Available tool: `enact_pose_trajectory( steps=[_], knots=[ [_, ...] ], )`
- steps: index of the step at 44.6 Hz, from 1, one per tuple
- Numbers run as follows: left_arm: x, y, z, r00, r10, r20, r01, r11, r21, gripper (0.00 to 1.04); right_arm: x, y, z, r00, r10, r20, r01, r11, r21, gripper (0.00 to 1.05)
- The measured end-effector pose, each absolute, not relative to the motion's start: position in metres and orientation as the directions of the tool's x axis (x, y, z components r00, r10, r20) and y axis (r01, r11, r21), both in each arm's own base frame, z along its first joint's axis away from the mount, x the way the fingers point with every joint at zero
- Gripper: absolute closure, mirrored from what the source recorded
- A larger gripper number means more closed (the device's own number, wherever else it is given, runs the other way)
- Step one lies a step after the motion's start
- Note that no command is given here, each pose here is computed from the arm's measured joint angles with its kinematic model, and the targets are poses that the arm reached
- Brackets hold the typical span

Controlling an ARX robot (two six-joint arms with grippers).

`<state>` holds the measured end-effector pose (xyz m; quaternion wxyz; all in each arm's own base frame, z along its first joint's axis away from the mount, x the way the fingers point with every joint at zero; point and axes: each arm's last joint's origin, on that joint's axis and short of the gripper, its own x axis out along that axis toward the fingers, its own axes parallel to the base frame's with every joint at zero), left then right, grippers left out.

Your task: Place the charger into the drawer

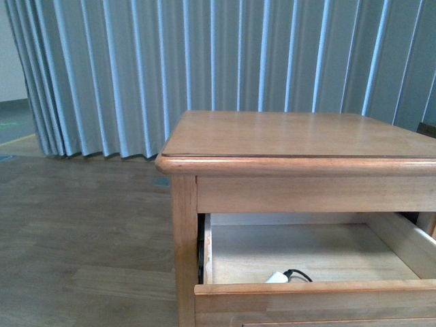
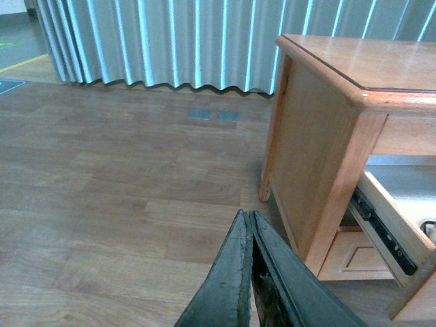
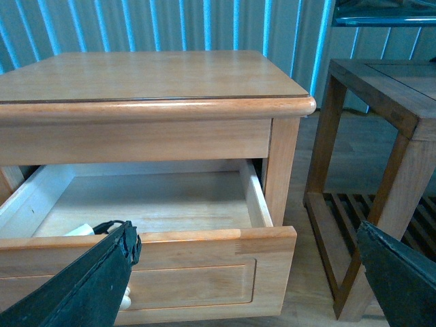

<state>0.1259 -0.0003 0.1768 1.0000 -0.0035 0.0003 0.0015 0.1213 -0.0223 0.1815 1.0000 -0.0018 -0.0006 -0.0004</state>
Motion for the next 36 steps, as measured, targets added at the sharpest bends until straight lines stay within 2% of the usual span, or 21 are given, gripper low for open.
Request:
enact_pose_trajectory(
  steps=[36],
  knots=[
    [0.098, 0.000, 0.167, 1.000, -0.003, 0.005, 0.003, 1.000, -0.007, 1.01, 0.121, -0.022, 0.181, 1.000, -0.001, 0.001, 0.001, 1.000, -0.003, 0.08]
  ],
)
